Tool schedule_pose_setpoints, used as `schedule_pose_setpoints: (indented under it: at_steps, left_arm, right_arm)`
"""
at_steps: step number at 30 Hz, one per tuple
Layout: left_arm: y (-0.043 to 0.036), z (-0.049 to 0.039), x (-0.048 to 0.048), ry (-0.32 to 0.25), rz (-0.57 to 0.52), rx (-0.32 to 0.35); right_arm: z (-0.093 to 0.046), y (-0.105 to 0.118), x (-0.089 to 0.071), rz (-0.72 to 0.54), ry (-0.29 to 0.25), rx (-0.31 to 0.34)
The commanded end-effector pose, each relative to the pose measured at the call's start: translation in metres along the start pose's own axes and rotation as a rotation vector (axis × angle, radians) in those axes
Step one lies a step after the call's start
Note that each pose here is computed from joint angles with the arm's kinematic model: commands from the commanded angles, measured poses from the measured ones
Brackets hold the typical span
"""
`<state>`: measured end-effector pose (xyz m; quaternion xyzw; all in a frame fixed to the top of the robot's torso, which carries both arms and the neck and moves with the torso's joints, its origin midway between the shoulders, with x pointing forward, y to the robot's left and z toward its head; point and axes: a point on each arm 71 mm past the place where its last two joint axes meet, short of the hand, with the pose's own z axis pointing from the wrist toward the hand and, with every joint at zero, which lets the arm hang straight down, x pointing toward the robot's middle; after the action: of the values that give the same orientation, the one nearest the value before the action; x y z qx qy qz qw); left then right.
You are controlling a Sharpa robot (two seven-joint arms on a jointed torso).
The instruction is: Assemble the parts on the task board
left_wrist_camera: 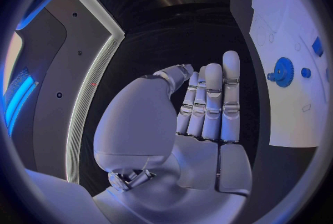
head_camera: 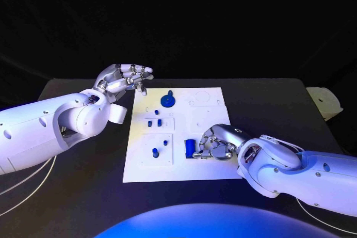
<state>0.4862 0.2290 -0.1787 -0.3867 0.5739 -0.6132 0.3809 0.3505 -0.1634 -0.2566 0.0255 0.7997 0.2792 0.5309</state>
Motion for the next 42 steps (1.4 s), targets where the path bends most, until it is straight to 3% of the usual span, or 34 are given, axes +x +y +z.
schedule_pose_setpoints:
  at_steps: [1, 25, 42]
  left_arm:
    - [-0.001, 0.0005, 0.0025, 0.015, -0.01, 0.007]
    - [-0.0008, 0.0013, 0.0033, 0.017, -0.01, 0.008]
    - [-0.0008, 0.0009, 0.0027, 0.014, -0.009, 0.007]
  right_arm:
    - [-0.001, -0.001, -0.001, -0.004, -0.01, -0.009]
    - [0.008, 0.003, 0.003, -0.007, 0.005, -0.008]
    - [0.014, 0.0, 0.003, -0.036, -0.028, 0.006]
